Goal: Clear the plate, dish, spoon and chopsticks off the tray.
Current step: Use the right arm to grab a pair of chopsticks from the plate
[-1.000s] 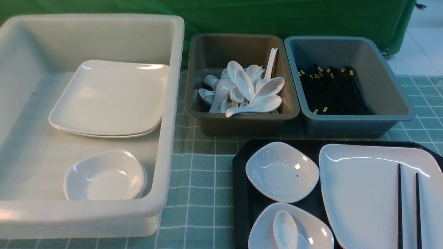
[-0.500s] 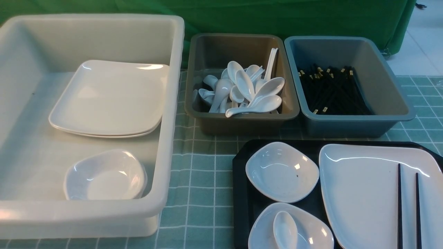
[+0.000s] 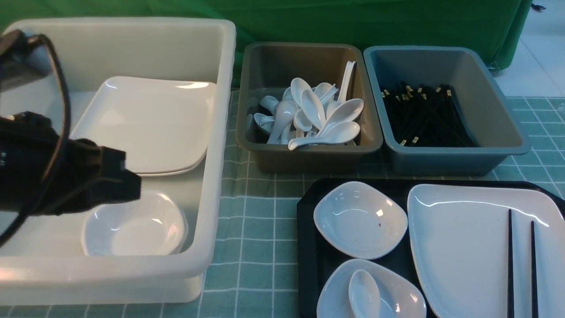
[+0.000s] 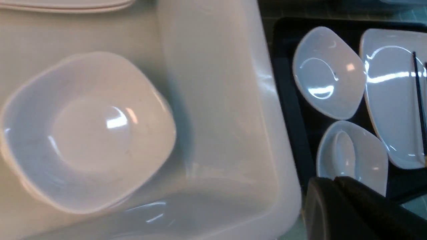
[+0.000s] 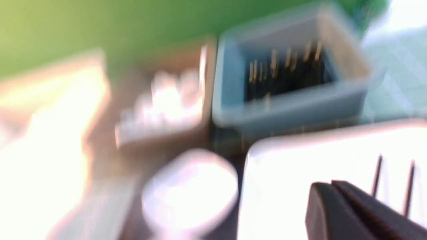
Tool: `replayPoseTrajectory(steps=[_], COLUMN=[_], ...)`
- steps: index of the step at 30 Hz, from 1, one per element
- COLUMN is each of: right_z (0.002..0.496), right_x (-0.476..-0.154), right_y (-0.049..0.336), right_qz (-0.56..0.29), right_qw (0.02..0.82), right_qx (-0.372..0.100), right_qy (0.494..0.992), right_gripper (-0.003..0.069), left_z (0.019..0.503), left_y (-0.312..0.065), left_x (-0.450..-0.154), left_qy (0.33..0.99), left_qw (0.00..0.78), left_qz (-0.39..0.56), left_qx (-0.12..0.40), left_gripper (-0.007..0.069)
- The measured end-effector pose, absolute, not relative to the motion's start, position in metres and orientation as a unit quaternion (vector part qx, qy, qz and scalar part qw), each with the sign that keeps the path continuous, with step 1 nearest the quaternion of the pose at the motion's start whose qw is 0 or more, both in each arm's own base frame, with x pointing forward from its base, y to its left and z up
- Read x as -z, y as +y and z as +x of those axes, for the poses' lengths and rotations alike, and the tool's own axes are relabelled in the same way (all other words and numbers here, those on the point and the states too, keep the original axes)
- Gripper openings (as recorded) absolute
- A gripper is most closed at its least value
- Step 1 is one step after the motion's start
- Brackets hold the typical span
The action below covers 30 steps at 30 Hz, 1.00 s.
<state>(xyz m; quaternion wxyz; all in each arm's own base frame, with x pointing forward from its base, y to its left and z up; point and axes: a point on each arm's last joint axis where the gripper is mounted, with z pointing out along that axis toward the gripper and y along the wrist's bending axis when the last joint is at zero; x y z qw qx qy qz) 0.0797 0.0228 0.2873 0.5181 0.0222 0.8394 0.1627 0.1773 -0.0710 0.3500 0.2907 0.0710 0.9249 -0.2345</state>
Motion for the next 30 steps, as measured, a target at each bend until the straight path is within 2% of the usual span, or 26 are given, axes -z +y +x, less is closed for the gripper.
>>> replayPoseTrajectory(steps=[2,5,7,12,15,17,18,19,22,26,30], right_z=[0.103,0.137,0.161,0.201,0.221,0.234,0.234,0.243,0.255,0.267,0.273], right_x=[-0.309,-0.308,-0.298,-0.276,-0.254,-0.234,-0.232,-0.22,-0.204,-0.187,-0.176], right_y=[0.028,0.031,0.032,0.032,0.029,0.023,0.023,0.02,0.019,0.02,0.02], right_qz=[-0.037,-0.089,-0.103,-0.073,-0.043,-0.017,-0.013,0.005,0.025,0.041,0.056], right_qw=[0.41,0.251,0.172,0.09,0.038,-0.001,-0.003,-0.014,-0.007,0.001,-0.001], right_qx=[-0.134,-0.11,-0.105,-0.087,-0.063,-0.024,-0.024,-0.001,0.009,0.008,0.009], right_qy=[0.901,0.958,0.974,0.989,0.996,1.0,1.0,1.0,1.0,0.999,0.998], right_gripper=[0.0022,0.002,0.0019,0.0022,0.0063,0.0203,0.0234,0.0407,0.0622,0.0681,0.0676], left_z=[0.177,0.174,0.165,0.149,0.142,0.138,0.138,0.138,0.139,0.14,0.14], left_y=[-0.093,-0.121,-0.141,-0.166,-0.175,-0.178,-0.178,-0.178,-0.178,-0.178,-0.178], left_x=[-0.341,-0.326,-0.319,-0.315,-0.315,-0.315,-0.315,-0.315,-0.315,-0.316,-0.316], left_qy=[0.931,0.941,0.943,0.934,0.93,0.928,0.928,0.927,0.927,0.926,0.925], left_qw=[0.259,0.215,0.195,0.189,0.186,0.183,0.183,0.186,0.191,0.196,0.198], left_qz=[0.11,0.152,0.188,0.225,0.238,0.244,0.244,0.244,0.247,0.247,0.248], left_qx=[0.232,0.211,0.194,0.204,0.212,0.215,0.215,0.213,0.209,0.208,0.207], left_gripper=[0.0001,0.0,0.0,0.0,0.0,0.0,0.0,0.0,0.0,0.0,0.0])
